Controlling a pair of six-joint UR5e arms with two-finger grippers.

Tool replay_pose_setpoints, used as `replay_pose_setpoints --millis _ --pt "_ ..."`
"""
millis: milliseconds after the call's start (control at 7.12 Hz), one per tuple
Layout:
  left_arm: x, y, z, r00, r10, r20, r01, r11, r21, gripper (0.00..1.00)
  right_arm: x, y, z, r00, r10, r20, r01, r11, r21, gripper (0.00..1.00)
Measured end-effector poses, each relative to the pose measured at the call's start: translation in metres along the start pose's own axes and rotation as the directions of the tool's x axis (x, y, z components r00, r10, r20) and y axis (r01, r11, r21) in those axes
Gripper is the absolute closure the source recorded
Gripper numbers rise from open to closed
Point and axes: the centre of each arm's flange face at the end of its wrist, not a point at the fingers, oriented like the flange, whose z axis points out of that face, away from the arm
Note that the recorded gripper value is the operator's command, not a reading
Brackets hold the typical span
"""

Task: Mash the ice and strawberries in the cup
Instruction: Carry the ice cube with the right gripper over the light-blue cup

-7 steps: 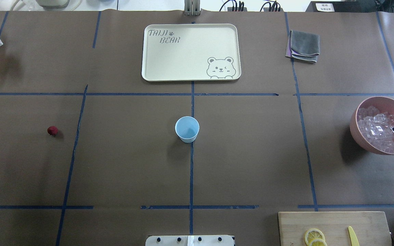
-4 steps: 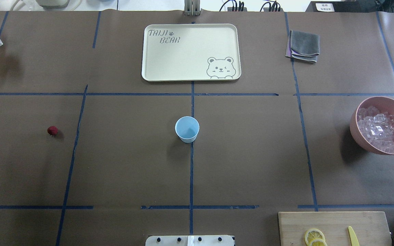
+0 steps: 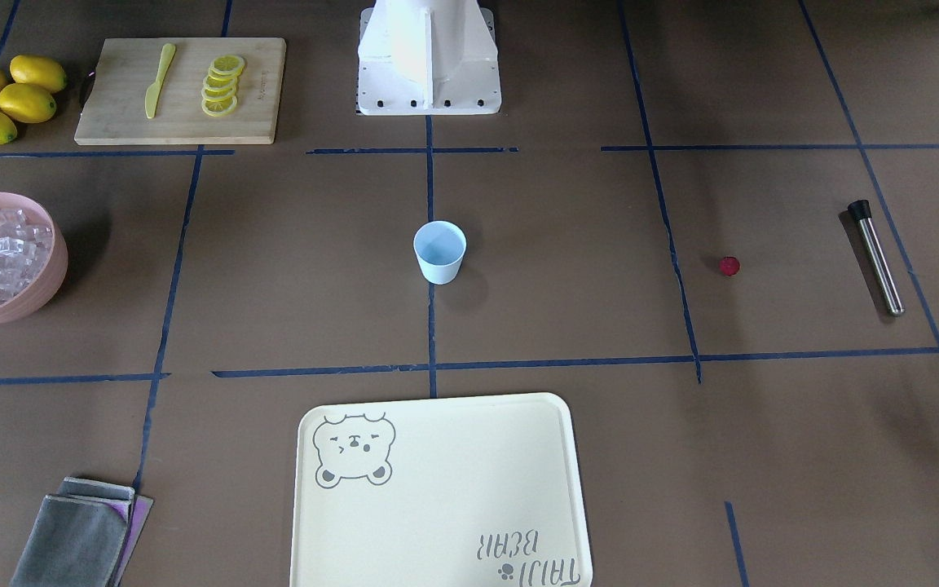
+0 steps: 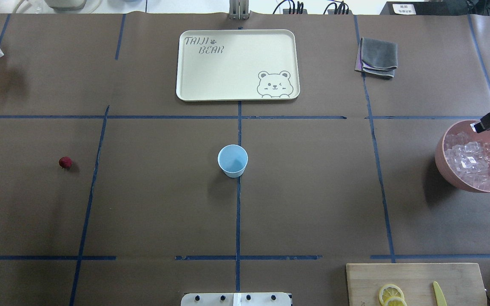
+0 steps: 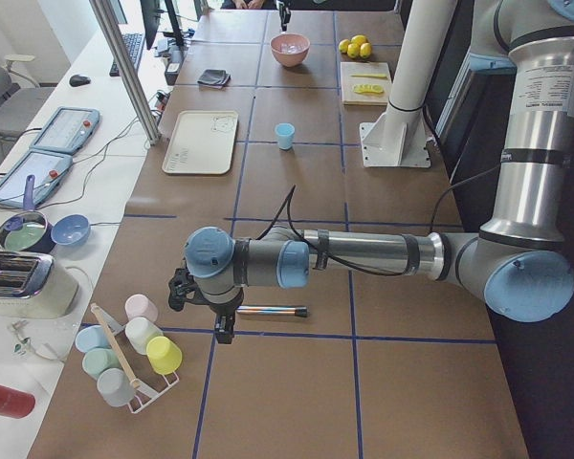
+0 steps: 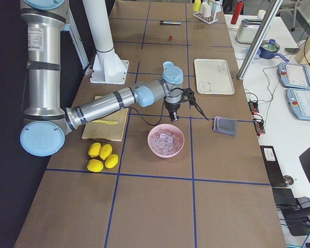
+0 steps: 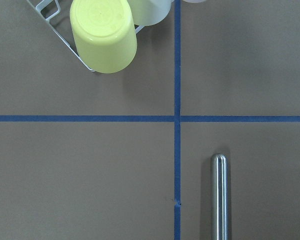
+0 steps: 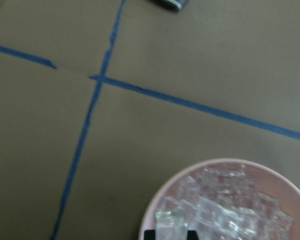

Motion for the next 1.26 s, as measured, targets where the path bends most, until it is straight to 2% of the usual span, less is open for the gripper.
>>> replay_pose_setpoints --millis 281,421,842,1263 --pt "0.000 0.000 0.000 1.000 0.000 -0.002 0.000 1.000 0.000 0.00 -0.104 -0.049 0.003 0.994 0.087 0.066 -0.086 0.996 -0.014 1.00" --pt "0.000 0.000 0.000 1.000 0.000 -0.003 0.000 1.000 0.000 0.00 -0.170 -0.060 0.016 0.990 0.122 0.076 -0.121 0.992 -0.023 1.00" --pt "0.001 0.000 0.000 1.000 0.001 -0.003 -0.001 1.000 0.001 0.00 -0.353 -0.065 0.063 0.981 0.192 0.025 -0.191 0.981 -0.012 1.00" --pt "0.000 0.000 0.000 1.000 -0.001 -0.003 0.001 1.000 -0.001 0.00 -0.464 -0.074 0.098 0.979 0.203 -0.011 -0.203 0.979 0.018 0.99"
